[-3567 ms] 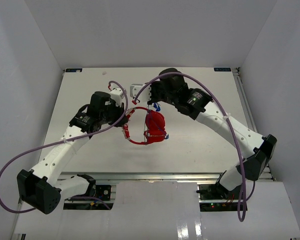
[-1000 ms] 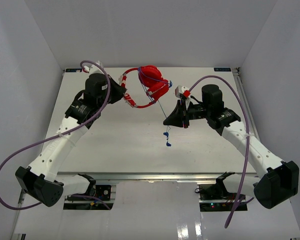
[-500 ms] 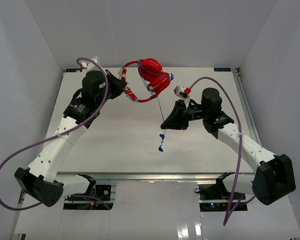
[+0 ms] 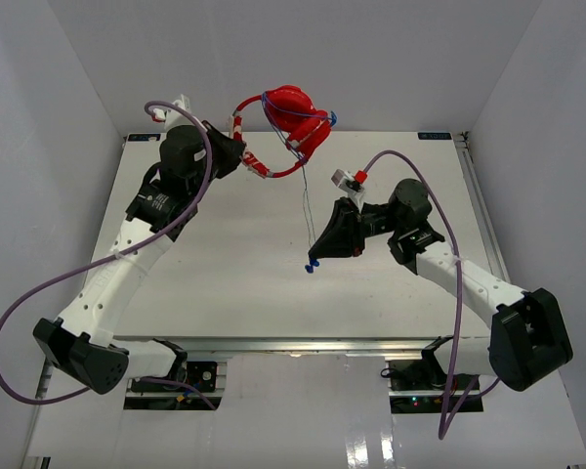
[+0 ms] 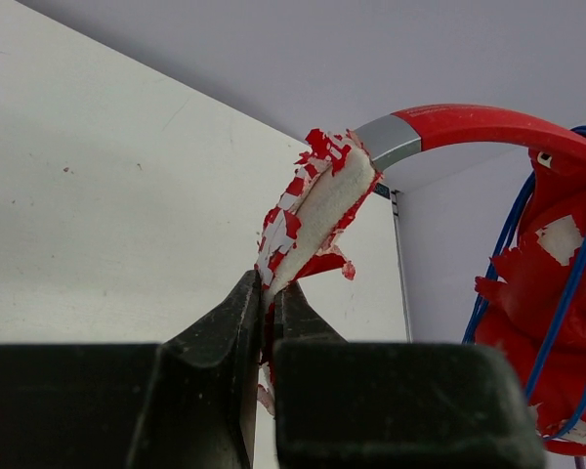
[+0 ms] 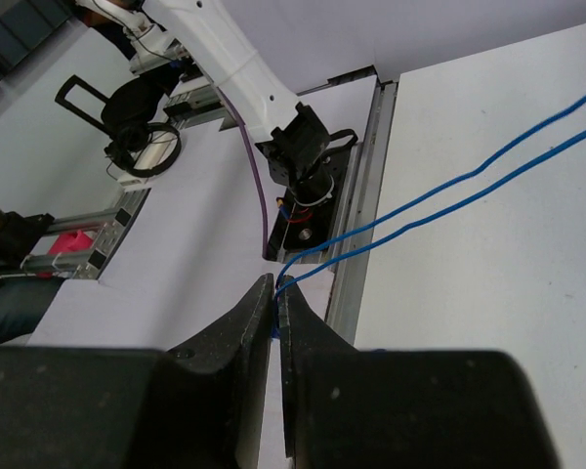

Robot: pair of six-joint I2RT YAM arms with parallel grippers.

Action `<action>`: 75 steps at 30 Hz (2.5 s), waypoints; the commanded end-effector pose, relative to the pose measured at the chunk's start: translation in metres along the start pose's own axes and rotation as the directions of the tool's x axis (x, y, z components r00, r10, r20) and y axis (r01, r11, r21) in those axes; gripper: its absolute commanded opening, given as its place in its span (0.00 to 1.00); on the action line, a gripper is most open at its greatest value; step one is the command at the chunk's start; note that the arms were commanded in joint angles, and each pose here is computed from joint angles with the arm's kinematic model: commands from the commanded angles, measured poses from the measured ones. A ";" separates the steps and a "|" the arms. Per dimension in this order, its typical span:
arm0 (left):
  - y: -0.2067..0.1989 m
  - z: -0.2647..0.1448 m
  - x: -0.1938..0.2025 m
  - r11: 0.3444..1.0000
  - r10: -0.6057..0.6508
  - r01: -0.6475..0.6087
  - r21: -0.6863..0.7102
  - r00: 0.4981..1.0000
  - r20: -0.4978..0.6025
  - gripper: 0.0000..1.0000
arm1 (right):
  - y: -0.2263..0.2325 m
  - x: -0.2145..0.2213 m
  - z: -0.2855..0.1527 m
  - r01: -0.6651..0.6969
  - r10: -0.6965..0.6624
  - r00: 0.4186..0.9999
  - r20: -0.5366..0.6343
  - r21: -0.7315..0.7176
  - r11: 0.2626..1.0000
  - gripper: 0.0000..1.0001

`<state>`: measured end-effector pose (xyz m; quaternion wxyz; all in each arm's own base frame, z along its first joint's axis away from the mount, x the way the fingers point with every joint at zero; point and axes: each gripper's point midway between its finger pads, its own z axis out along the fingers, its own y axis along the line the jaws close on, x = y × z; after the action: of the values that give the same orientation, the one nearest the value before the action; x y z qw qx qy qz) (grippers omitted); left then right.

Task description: Wrap the headphones

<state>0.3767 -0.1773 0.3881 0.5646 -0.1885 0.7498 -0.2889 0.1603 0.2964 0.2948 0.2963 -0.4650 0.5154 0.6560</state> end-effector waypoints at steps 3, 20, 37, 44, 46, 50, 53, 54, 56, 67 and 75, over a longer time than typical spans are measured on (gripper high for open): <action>-0.029 -0.007 -0.044 0.996 -0.064 0.054 0.077 0.990 0.126 0.00 | 0.013 -0.002 0.002 0.037 -0.037 0.999 0.001 -0.040 0.999 0.09; 0.040 0.020 0.027 0.986 0.123 -0.127 -0.106 0.992 -0.043 0.00 | -0.025 -0.032 -0.006 0.186 -0.168 0.981 -0.095 0.235 0.954 0.08; 0.071 0.031 0.174 0.943 0.313 -0.327 0.059 0.814 -0.490 0.00 | -0.089 -0.016 -0.008 0.124 -0.070 0.985 -0.157 0.365 0.923 0.08; 0.073 0.026 0.221 0.926 0.362 -0.348 0.147 0.706 -0.608 0.00 | -0.103 -0.014 -0.010 0.154 -0.074 0.976 -0.206 0.404 0.902 0.08; 0.073 0.023 0.230 0.924 0.367 -0.345 0.162 0.688 -0.626 0.00 | -0.109 -0.010 -0.012 0.146 -0.061 0.977 -0.206 0.431 0.890 0.08; 0.067 0.016 0.243 0.930 0.360 -0.315 0.191 0.665 -0.655 0.00 | -0.122 0.001 -0.016 0.093 -0.004 0.984 -0.177 0.495 0.864 0.08; 0.065 0.014 0.248 0.938 0.339 -0.288 0.191 0.658 -0.673 0.00 | -0.134 0.010 -0.021 0.052 0.047 0.986 -0.161 0.558 0.828 0.08; 0.063 0.011 0.250 0.944 0.326 -0.269 0.193 0.656 -0.681 0.00 | -0.140 0.013 -0.025 0.052 0.054 0.985 -0.162 0.587 0.808 0.08; 0.059 0.009 0.251 0.948 0.315 -0.249 0.198 0.654 -0.688 0.00 | -0.144 0.015 -0.029 0.060 0.055 0.984 -0.168 0.611 0.789 0.08; 0.060 -0.001 0.247 0.950 0.308 -0.251 0.187 0.641 -0.703 0.00 | -0.146 0.024 -0.041 0.207 -0.011 0.954 -0.299 0.631 0.747 0.34; 0.077 -0.001 0.240 0.932 0.331 -0.334 0.140 0.629 -0.703 0.00 | -0.124 0.008 -0.041 0.317 -0.114 0.921 -0.372 0.547 0.775 0.43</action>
<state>0.3055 -0.2622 0.1282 0.2343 0.0746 0.9457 -0.2126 0.2845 0.2925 0.1930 0.3741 -0.4566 0.7319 0.3404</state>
